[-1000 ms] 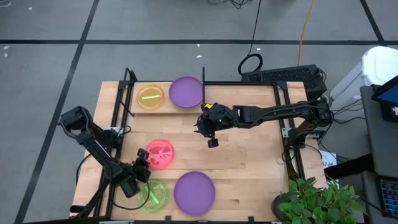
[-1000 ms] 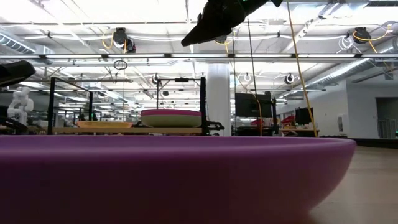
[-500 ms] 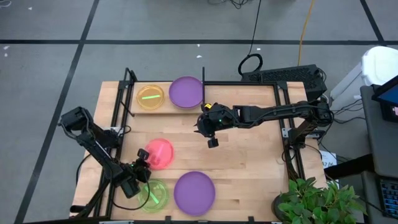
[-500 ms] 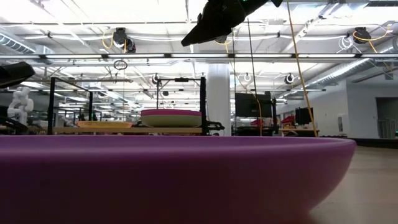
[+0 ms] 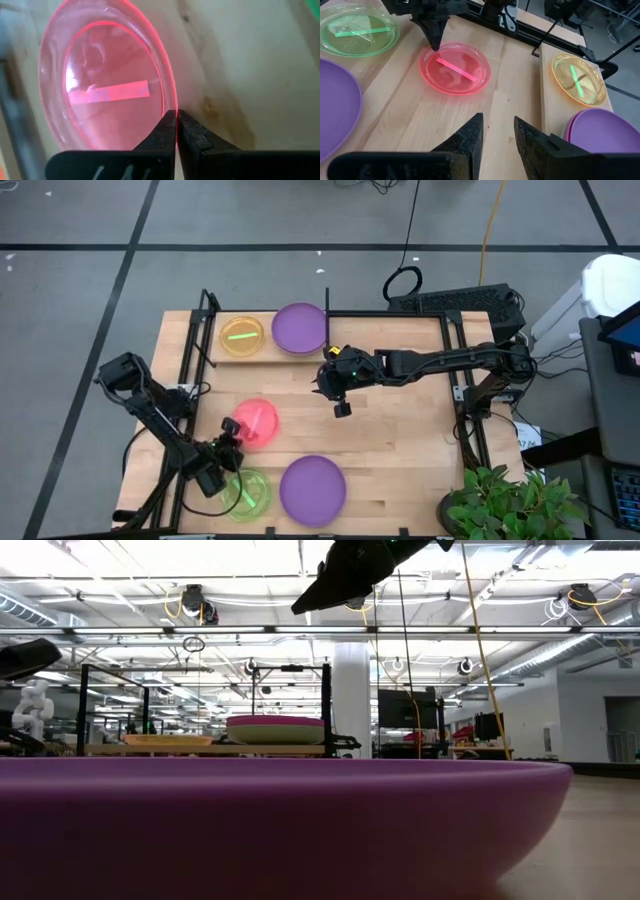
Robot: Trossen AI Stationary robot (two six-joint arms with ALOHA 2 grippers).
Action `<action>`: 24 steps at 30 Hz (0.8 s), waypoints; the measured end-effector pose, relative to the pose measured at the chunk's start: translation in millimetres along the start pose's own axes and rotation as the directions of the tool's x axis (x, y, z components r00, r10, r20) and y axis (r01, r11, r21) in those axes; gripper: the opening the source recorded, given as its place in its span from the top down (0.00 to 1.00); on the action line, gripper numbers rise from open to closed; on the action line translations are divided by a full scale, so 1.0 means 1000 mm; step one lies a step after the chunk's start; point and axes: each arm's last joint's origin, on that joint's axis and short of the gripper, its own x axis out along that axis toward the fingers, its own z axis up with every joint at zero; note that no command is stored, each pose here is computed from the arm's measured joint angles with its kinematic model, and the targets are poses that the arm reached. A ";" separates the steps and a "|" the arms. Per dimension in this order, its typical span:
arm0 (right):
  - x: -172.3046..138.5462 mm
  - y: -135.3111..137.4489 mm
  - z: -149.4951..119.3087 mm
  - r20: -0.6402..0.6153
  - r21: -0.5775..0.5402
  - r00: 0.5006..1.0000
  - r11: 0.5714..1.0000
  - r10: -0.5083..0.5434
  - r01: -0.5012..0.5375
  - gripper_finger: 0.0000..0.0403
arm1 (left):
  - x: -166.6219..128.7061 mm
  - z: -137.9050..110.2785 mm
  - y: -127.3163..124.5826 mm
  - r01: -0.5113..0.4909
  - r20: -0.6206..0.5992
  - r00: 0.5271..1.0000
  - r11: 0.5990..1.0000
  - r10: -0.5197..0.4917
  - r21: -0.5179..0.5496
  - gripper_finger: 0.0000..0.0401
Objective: Place and stack plates onto a shelf
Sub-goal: Stack the transparent red plate on the transparent green plate on the shelf
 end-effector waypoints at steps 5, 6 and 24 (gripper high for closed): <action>0.000 0.000 0.000 0.000 0.000 1.000 1.000 -0.001 0.001 0.77 | 0.004 0.002 0.007 -0.025 -0.018 1.000 1.000 0.024 -0.004 0.98; 0.000 0.000 0.000 -0.001 0.000 1.000 1.000 -0.001 0.001 0.77 | 0.005 0.002 0.009 -0.028 -0.024 0.999 1.000 0.028 -0.011 0.98; 0.000 0.001 -0.002 -0.026 -0.006 1.000 1.000 0.009 -0.009 0.77 | -0.017 0.015 0.063 -0.074 -0.147 0.987 0.997 0.069 -0.023 0.99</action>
